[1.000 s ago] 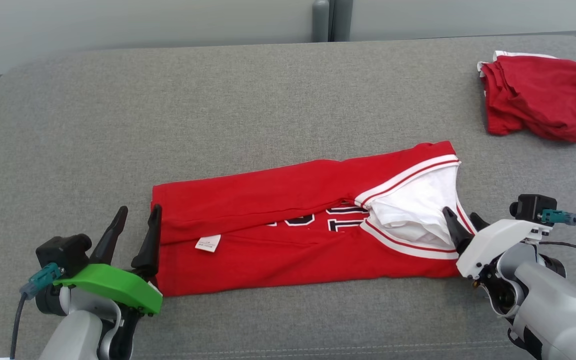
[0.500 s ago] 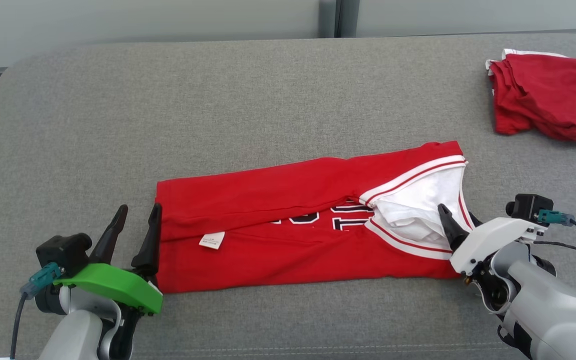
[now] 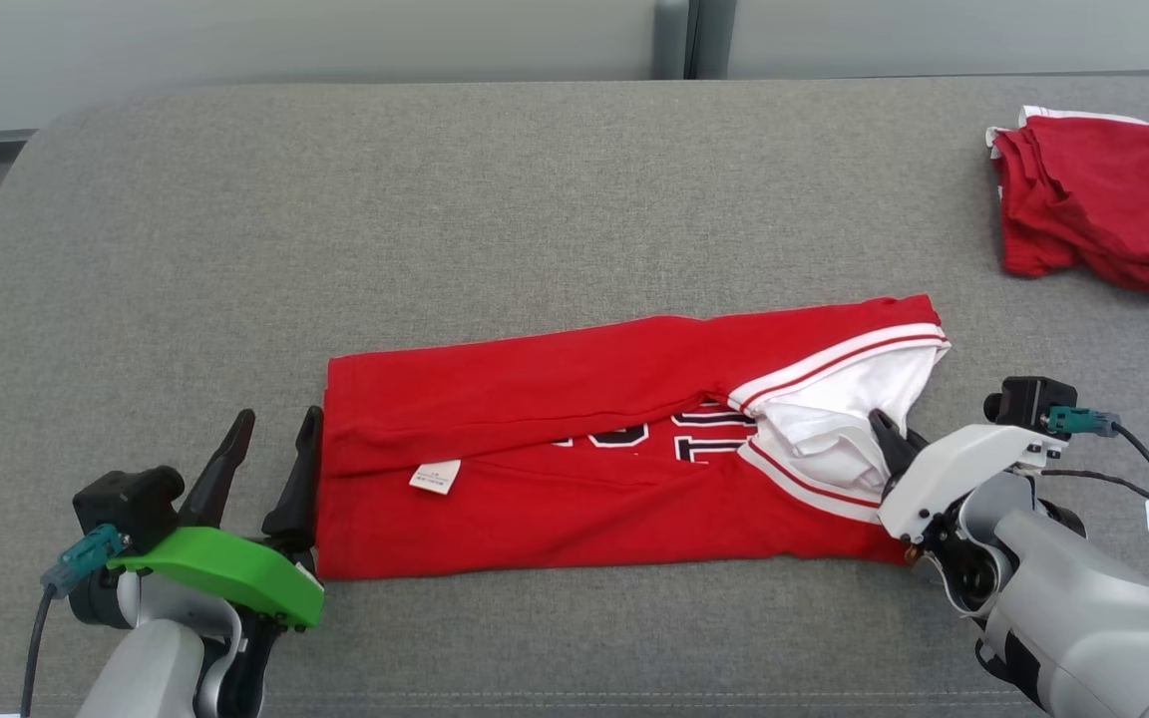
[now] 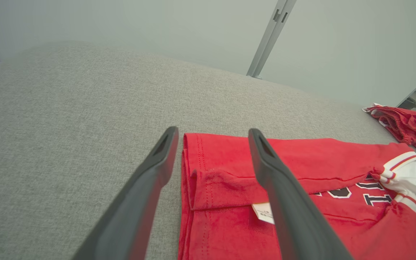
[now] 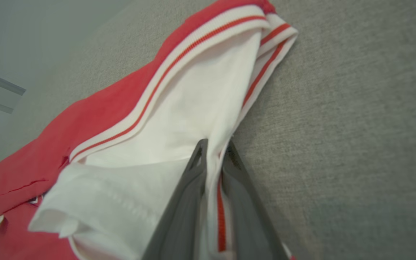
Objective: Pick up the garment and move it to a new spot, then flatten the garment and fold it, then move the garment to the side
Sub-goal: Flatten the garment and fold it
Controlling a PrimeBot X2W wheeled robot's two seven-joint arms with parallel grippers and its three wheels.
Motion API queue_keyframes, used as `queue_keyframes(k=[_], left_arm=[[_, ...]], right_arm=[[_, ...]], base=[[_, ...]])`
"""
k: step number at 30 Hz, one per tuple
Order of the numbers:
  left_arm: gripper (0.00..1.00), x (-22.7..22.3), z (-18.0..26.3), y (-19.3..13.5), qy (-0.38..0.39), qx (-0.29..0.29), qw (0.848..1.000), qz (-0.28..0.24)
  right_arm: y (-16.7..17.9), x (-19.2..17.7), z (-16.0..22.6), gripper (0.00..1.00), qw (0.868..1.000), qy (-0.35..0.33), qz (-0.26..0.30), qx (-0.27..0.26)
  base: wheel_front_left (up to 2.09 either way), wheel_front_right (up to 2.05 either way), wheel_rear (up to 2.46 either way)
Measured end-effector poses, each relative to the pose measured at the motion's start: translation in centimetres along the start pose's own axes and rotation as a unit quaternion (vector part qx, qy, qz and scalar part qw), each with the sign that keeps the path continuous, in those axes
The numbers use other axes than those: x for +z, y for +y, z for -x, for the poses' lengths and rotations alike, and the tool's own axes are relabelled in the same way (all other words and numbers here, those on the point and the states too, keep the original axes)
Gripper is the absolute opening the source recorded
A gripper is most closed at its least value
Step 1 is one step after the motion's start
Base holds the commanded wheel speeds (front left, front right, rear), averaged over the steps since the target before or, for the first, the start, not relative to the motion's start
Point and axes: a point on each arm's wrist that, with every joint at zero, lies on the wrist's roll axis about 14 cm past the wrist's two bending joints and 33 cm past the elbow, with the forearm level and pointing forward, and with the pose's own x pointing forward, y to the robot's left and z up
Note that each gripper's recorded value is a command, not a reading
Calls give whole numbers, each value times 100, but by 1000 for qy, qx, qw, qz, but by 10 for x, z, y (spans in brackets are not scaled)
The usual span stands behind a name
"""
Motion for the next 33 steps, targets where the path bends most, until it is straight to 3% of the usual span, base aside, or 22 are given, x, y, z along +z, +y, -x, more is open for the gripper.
queue_keyframes(k=[16, 25, 33], left_arm=[[100, -3, 5, 0, 2, 1, 1000, 2], [100, 1, 1, -12, -3, -17, 1000, 3], [100, 0, 3, -18, -5, -22, 1000, 5]], right_arm=[[-9, 31, 4, 0, 999, -44, 4, -6], [-53, 87, 22, 0, 993, -104, 28, -50], [-18, 121, 19, 0, 986, -143, 89, 4]], base=[[0, 0, 0], [0, 0, 0], [0, 0, 0]])
